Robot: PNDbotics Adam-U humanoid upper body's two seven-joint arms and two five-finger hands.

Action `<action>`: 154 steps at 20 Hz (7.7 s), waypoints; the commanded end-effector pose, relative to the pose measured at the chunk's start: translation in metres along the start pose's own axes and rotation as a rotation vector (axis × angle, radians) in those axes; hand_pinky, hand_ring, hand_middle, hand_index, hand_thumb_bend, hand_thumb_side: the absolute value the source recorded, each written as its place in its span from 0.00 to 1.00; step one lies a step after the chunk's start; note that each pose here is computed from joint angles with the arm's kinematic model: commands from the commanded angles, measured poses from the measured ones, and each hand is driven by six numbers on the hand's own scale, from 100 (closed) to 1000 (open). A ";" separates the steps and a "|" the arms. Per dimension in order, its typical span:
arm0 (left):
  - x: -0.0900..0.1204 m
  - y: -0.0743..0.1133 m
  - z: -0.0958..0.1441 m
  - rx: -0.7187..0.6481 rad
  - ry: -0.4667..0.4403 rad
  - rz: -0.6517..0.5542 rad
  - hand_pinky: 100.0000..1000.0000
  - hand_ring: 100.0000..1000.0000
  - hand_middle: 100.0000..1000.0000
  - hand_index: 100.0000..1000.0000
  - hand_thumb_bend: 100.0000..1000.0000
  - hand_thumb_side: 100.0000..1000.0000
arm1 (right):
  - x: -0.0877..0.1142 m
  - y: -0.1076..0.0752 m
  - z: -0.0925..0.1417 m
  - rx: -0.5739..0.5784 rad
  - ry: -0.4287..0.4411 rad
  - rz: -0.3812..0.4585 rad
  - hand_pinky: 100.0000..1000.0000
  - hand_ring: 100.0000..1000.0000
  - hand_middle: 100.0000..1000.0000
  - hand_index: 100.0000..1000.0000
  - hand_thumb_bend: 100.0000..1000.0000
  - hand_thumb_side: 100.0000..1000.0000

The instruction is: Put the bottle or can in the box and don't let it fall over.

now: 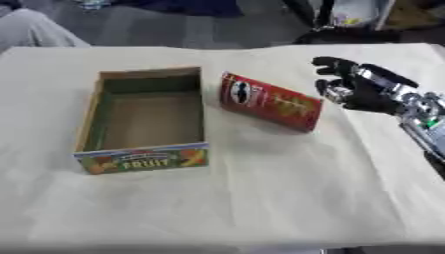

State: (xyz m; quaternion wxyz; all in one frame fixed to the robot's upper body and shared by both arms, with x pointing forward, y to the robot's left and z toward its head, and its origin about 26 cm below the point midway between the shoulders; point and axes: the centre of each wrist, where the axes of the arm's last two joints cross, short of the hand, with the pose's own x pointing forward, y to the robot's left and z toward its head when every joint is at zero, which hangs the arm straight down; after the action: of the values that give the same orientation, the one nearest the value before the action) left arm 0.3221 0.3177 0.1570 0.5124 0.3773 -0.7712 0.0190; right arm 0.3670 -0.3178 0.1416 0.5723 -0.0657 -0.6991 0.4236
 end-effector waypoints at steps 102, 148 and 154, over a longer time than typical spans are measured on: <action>0.014 0.006 -0.009 0.009 -0.025 0.040 0.35 0.78 0.81 0.67 0.23 0.50 | -0.028 0.013 -0.013 0.149 0.146 0.179 0.75 1.00 1.00 1.00 0.00 0.56; 0.015 0.008 -0.009 0.012 -0.032 0.039 0.35 0.78 0.80 0.67 0.20 0.50 | -0.030 0.020 -0.032 0.348 0.338 0.203 0.74 1.00 1.00 1.00 0.00 0.51; 0.015 0.008 -0.010 0.016 -0.033 0.041 0.35 0.78 0.80 0.67 0.20 0.50 | -0.032 0.021 -0.031 0.367 0.354 0.209 0.70 1.00 1.00 1.00 0.00 0.47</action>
State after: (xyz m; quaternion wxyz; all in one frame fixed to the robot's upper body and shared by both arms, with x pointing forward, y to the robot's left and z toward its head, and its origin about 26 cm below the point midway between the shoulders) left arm 0.3223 0.3164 0.1636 0.5156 0.3597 -0.7772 0.0285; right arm 0.3996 -0.3006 0.1206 0.6241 -0.1058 -0.5261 0.5678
